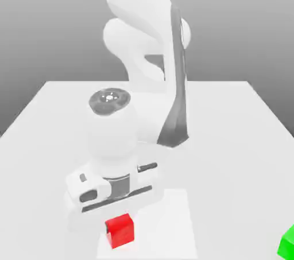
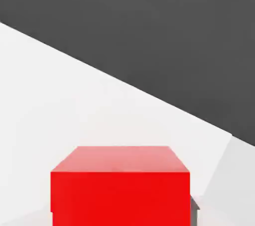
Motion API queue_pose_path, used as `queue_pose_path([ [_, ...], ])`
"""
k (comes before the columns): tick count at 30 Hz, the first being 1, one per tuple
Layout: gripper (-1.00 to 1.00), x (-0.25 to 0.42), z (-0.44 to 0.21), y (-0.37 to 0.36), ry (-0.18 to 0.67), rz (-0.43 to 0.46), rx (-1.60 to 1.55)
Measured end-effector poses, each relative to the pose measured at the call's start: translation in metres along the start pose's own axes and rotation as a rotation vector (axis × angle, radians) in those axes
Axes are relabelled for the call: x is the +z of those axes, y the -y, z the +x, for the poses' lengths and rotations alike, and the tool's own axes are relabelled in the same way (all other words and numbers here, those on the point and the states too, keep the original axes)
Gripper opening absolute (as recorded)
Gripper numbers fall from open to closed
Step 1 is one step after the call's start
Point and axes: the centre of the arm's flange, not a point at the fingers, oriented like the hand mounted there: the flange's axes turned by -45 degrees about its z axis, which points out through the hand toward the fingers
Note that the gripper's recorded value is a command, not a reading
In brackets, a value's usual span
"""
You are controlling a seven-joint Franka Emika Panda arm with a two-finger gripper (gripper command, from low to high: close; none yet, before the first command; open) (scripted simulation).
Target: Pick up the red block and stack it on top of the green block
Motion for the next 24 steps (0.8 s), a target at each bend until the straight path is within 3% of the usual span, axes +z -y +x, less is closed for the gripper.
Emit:
queue_pose_path([
  [6,-1.0,-0.059,0.013,0.01,0.001,0.0,-0.054],
  [16,-1.0,-0.087,0.155,0.215,0.004,0.0,-0.835],
  [20,-1.0,-0.048,0.184,0.299,0.002,0.0,-1.094],
  [21,1.0,-0.038,0.186,0.306,0.001,0.001,-1.114],
  [24,1.0,-0.038,0.186,0.306,0.001,0.001,-1.114],
])
